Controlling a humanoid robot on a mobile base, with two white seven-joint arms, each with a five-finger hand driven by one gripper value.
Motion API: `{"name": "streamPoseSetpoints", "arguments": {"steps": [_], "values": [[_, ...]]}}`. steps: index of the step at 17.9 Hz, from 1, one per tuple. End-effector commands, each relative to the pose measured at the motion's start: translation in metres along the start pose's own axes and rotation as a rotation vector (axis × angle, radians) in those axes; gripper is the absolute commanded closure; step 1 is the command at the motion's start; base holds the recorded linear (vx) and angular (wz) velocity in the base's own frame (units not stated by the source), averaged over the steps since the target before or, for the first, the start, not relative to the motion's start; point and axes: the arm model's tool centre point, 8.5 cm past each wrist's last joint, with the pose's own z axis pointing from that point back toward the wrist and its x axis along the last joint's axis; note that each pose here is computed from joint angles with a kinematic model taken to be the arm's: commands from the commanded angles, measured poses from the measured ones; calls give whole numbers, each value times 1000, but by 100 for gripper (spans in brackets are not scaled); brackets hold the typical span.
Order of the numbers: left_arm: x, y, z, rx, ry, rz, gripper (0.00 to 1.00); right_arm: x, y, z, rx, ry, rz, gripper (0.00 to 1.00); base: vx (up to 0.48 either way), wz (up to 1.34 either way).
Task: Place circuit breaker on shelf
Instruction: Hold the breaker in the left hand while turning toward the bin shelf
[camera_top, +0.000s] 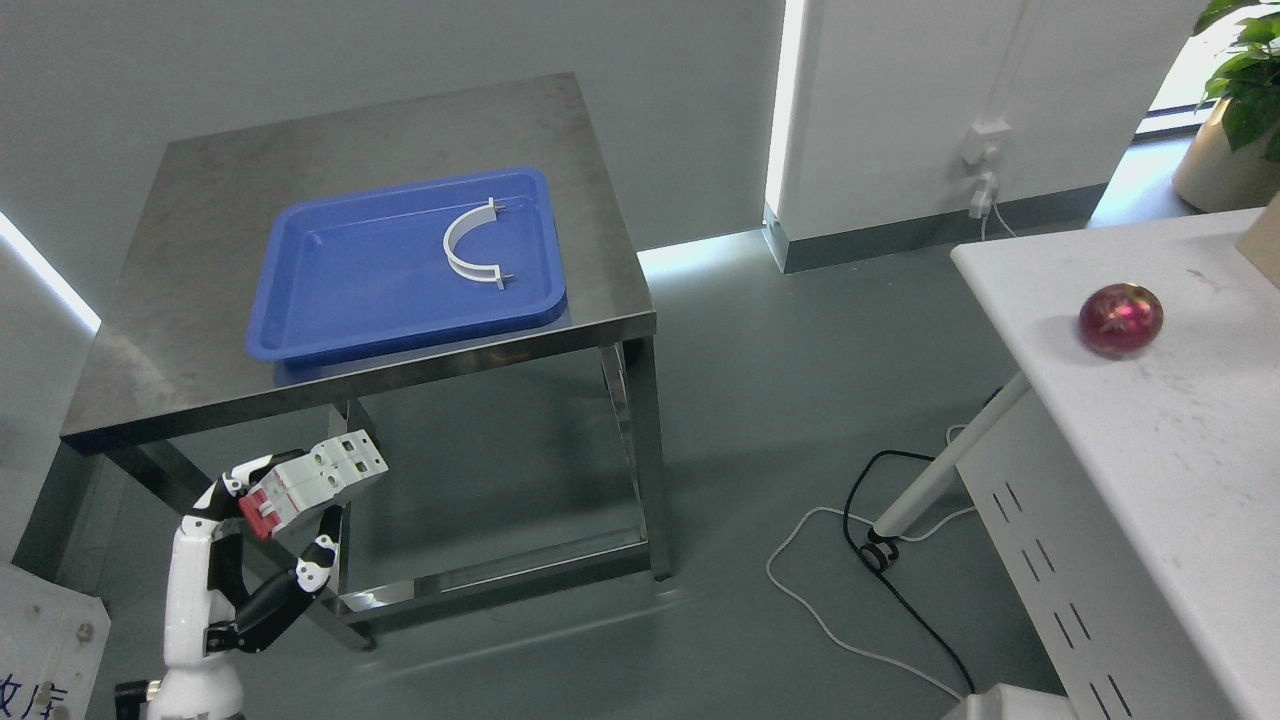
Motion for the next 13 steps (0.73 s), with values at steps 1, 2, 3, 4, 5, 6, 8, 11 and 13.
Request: {"name": "streamPoseSetpoints", "arguments": {"steps": [1, 2, 3, 4, 5, 6, 8, 11, 13], "values": [[1, 5, -1, -4, -12, 7, 82, -6, -12, 0, -18, -19, 2, 0, -312, -166], [1, 4, -7, -2, -21, 11, 82, -6, -12, 0, -18, -19, 2, 0, -287, -145], [3, 5, -22, 5, -46, 14, 82, -6, -12, 0, -18, -21, 1, 0, -329, -68], [4, 8, -32, 6, -62, 10, 82, -6, -12, 0, -18, -19, 2, 0, -329, -68], [7, 14, -42, -3, -85, -6, 82, -6, -12, 0, -18, -19, 2, 0, -313, 32], [8, 18, -47, -12, -99, -19, 82, -6, -12, 0, -18, -19, 2, 0, -313, 32], [10, 14, -51, -95, -113, -32, 82, -6, -12, 0, -18, -19, 2, 0, -327, 104], [12, 9, -57, -151, -133, -37, 82, -6, -12, 0, -18, -19, 2, 0, -303, 198], [14, 6, -63, -155, -147, -33, 82, -6, -12, 0, -18, -21, 2, 0, -302, 198]]}}
